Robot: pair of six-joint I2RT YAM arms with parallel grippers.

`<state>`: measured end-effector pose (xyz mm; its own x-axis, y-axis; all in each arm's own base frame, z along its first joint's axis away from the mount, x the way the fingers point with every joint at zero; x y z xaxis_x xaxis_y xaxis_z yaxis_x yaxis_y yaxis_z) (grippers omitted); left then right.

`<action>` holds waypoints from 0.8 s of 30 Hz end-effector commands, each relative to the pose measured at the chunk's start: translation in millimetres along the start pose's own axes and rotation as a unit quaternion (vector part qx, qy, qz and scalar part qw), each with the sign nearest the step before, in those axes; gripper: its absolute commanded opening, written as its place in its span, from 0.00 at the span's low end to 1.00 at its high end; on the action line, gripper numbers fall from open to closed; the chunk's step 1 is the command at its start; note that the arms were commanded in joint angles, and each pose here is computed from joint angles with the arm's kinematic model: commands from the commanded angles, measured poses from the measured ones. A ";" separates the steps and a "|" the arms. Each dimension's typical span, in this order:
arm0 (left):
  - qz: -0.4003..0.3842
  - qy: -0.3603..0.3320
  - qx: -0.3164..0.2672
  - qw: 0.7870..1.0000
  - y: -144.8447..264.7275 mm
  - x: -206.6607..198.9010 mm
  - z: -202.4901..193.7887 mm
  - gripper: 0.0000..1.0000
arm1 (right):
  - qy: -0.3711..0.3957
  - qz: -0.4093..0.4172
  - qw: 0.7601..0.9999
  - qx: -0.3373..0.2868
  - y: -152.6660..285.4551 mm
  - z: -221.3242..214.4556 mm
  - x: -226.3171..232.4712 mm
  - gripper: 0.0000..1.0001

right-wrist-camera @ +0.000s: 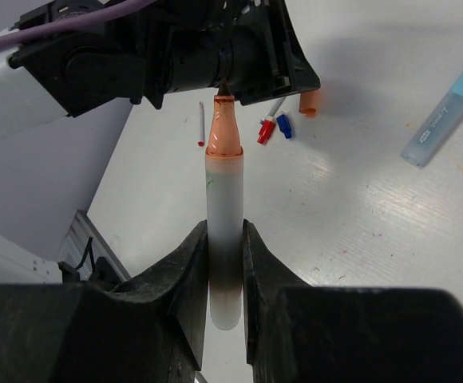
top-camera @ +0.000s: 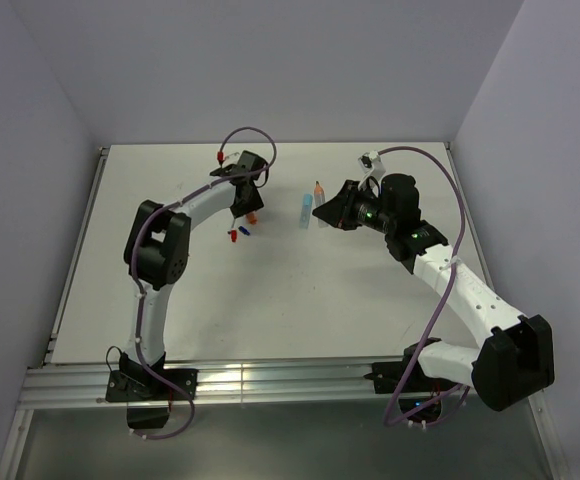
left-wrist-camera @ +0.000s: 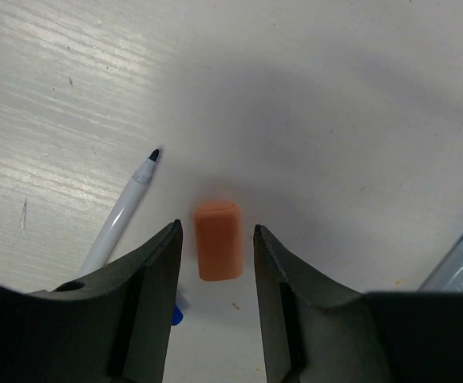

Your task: Insert the pens into the pen caps

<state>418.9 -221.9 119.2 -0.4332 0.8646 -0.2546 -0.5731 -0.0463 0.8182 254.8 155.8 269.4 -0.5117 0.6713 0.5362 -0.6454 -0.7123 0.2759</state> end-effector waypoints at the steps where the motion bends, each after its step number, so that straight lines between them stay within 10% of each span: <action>1: -0.006 0.010 -0.014 1.000 3.4 -9.6 9.0 0.47 | 0.014 0.015 0.999 -0.028 8.6 10.6 7.5 0.00; 20: 0.009 -0.004 0.013 1.000 -17.7 -10.0 -9.4 0.43 | 0.013 0.015 0.999 -0.026 7.5 9.6 6.7 0.00; 24: 0.014 -0.007 0.018 1.000 -18.9 -7.8 -12.6 0.29 | 0.012 0.017 1.000 -0.024 7.1 9.3 6.7 0.00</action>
<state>425.4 -227.2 101.8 -0.4389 0.8703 -0.2237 -0.5460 -0.0605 0.8356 254.4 156.0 269.3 -0.5137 0.6688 0.5374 -0.6423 -0.7151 0.2760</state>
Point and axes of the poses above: each gripper's point midway between its finger pads, its own y axis back along the fingers, its own x axis along the line the jaws close on, z = x × y, the point moved 9 cm from there along y, back along the fingers, and after that the axes turned 7 degrees about y, right-handed, at the moved point
